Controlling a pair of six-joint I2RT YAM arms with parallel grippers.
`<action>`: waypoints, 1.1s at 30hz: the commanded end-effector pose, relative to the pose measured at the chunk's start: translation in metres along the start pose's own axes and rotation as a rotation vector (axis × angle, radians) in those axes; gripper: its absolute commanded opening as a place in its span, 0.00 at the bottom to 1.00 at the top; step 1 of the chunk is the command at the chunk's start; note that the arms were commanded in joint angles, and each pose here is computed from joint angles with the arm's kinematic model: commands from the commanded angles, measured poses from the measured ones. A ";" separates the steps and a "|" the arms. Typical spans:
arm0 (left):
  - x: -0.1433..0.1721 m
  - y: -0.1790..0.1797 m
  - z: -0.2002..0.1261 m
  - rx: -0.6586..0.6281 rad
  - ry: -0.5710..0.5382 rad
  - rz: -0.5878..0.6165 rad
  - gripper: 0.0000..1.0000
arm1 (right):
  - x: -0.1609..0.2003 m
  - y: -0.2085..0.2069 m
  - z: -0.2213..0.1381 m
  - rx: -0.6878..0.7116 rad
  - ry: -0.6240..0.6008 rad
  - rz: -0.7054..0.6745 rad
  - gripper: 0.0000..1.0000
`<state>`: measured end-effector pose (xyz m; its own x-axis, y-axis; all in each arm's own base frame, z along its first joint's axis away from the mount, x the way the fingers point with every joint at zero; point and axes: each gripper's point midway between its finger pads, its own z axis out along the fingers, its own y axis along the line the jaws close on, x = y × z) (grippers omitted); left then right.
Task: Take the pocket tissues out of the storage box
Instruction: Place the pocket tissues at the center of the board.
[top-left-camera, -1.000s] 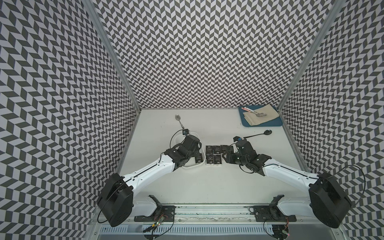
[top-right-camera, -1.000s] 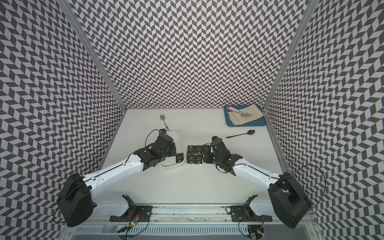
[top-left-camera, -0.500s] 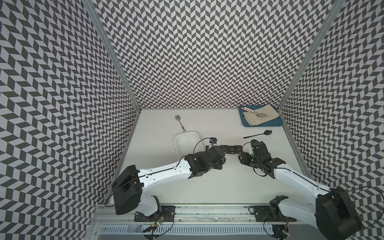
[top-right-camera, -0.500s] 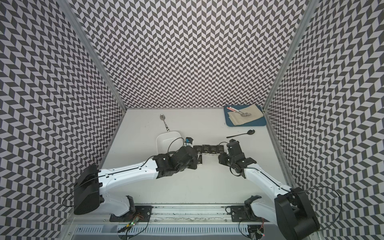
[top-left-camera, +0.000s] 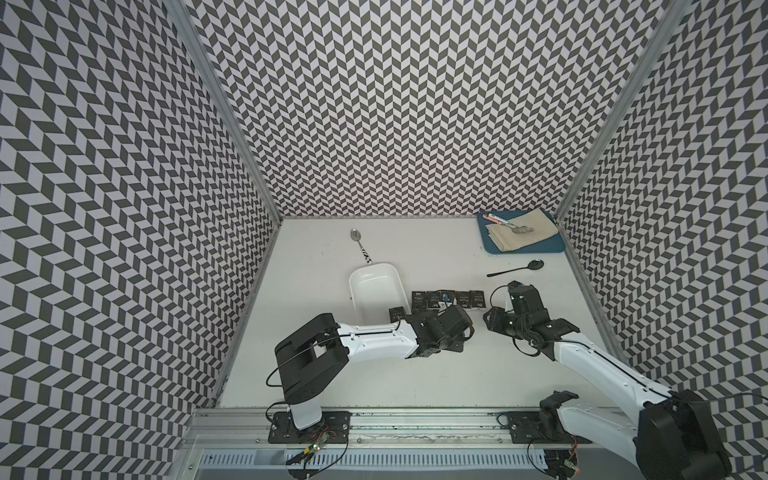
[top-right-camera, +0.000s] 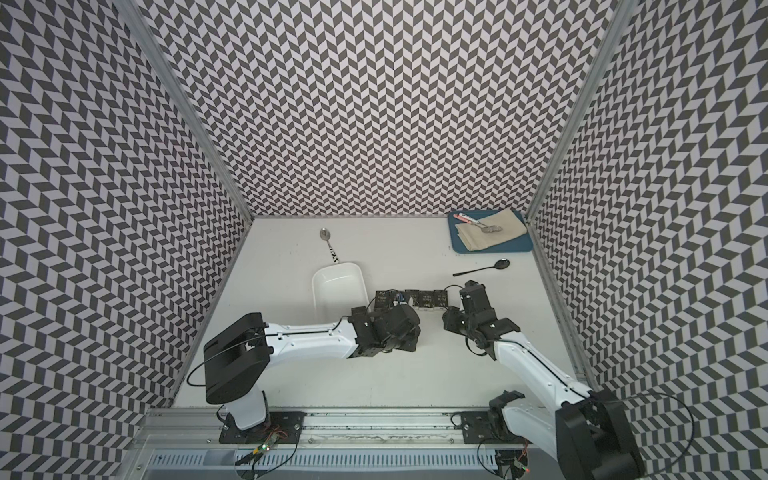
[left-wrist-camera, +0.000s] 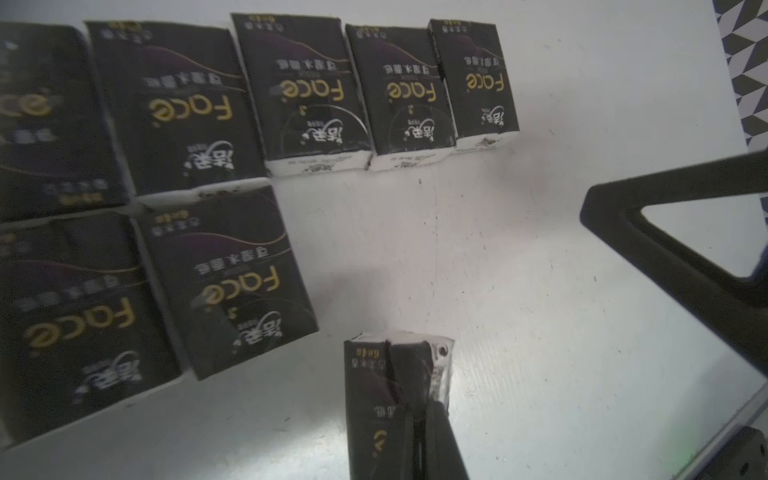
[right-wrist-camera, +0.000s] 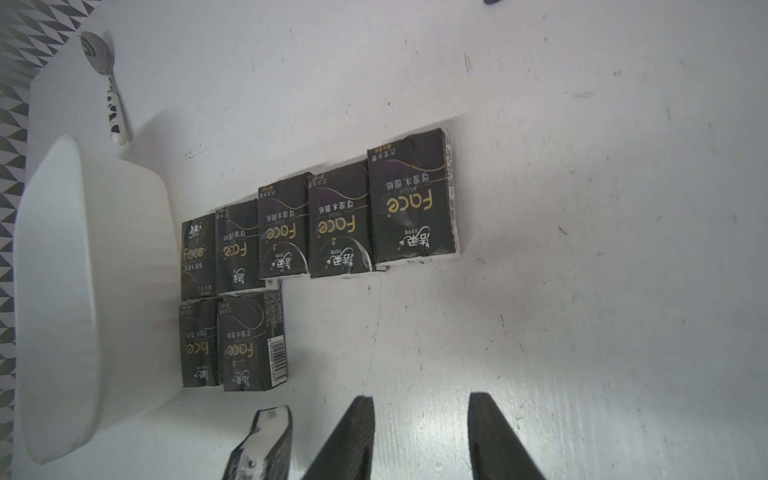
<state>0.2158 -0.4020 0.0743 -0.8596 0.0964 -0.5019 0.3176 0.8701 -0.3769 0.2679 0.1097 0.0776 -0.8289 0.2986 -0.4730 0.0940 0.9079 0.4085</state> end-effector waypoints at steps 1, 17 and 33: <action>-0.002 -0.024 0.007 0.082 0.010 -0.024 0.01 | -0.003 -0.003 -0.006 0.008 -0.030 -0.005 0.42; -0.047 -0.045 -0.029 0.171 -0.080 -0.014 0.32 | -0.002 0.016 -0.005 -0.079 0.007 -0.014 0.43; -0.098 0.096 -0.119 -0.048 -0.332 -0.171 0.35 | 0.047 0.032 0.001 -0.067 0.092 -0.035 0.43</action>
<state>0.2795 -0.2977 0.1809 -0.7428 -0.1971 -0.6398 0.1952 0.8504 -0.4886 0.2353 0.1547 0.0724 -0.8853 0.2100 -0.4148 -0.0002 0.8921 0.4519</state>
